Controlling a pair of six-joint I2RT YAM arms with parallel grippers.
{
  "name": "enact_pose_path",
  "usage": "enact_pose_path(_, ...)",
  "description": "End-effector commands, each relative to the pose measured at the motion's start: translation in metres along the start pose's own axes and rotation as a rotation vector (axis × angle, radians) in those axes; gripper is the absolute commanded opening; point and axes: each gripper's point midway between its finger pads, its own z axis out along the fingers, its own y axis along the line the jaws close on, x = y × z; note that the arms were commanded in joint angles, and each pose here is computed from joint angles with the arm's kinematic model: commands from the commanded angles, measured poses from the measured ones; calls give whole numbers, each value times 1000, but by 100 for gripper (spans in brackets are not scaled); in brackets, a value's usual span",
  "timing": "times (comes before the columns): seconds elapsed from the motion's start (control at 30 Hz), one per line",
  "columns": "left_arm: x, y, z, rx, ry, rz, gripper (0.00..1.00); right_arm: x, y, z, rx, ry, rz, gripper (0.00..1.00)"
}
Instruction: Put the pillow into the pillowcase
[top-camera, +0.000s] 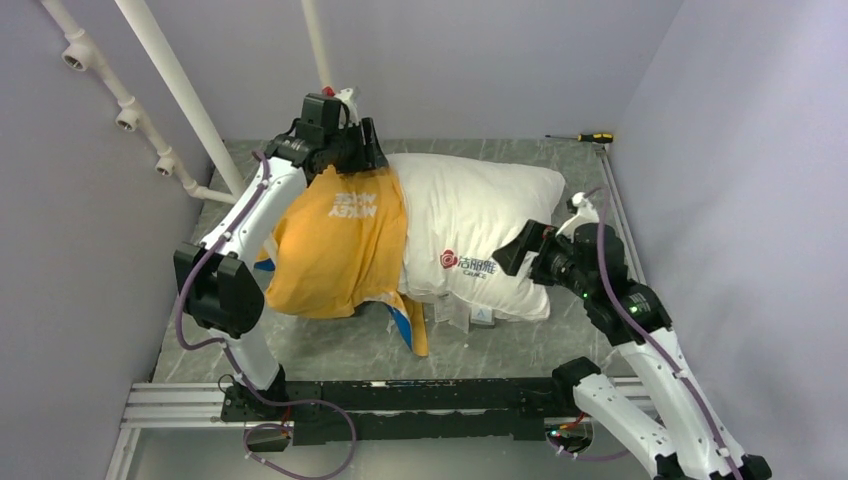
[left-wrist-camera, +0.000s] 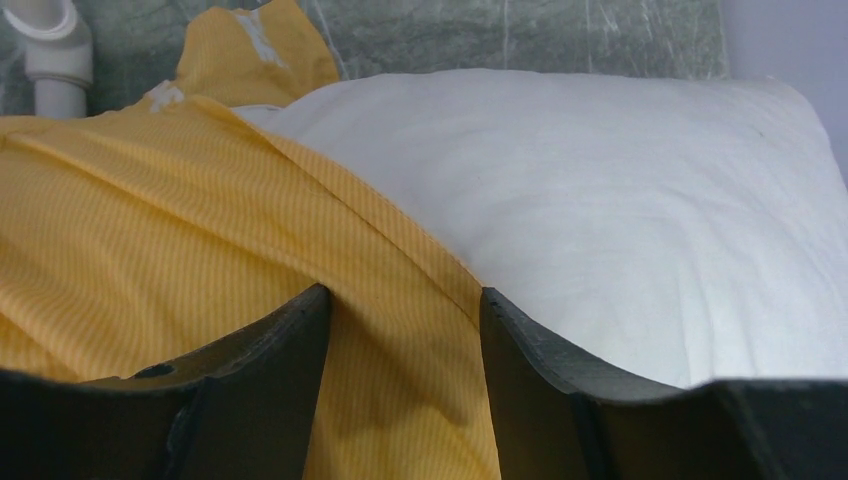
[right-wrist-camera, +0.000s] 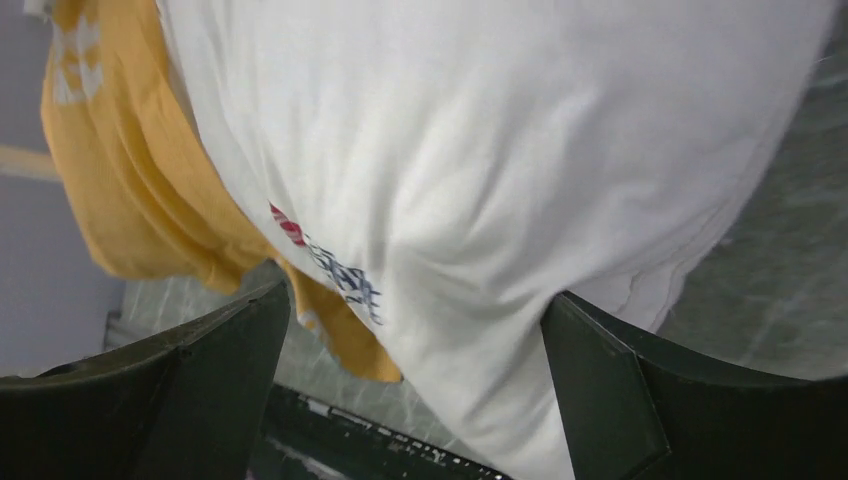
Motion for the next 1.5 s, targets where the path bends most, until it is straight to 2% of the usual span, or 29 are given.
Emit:
enact_pose_path(0.0,7,-22,0,119,-13,20,60,-42,-9,-13,128,-100,-63,99)
enact_pose_path(0.17,41,-27,-1,152,47,19,60,-77,-11,3,84,-99,27,99)
enact_pose_path(0.3,72,-24,0,152,96,6,59,-102,-47,5,160,-123,114,99)
enact_pose_path(0.4,88,-28,-2,174,100,0,58,-104,-81,15,202,-99,185,99)
enact_pose_path(0.47,99,-31,-2,170,117,13,58,-105,-94,24,126,-86,255,99)
enact_pose_path(0.6,115,-41,-3,167,135,54,56,-106,-87,48,-129,-33,336,99)
enact_pose_path(0.73,129,-57,-9,182,130,117,55,-117,-84,67,-217,-47,348,99)
enact_pose_path(0.9,137,-69,-24,201,99,186,56,-107,-75,101,-289,48,382,95)
enact_pose_path(0.93,136,-70,-28,207,87,197,56,-103,-68,107,-305,67,372,91)
enact_pose_path(1.0,132,-72,-37,215,57,215,58,-91,-50,118,-350,115,360,75)
enact_pose_path(1.1,111,-70,-54,175,-3,244,64,-72,-18,126,-426,177,306,22)
enact_pose_path(1.13,102,-69,-61,146,-21,254,66,-63,-10,126,-431,201,280,7)
enact_pose_path(1.17,90,-66,-69,104,-46,259,69,-53,-5,124,-418,223,255,0)
enact_pose_path(1.33,39,-52,-103,-64,-121,260,77,-11,9,101,-362,228,67,0)
enact_pose_path(1.47,11,-38,-111,-80,-117,186,78,24,-4,81,-289,216,-78,0)
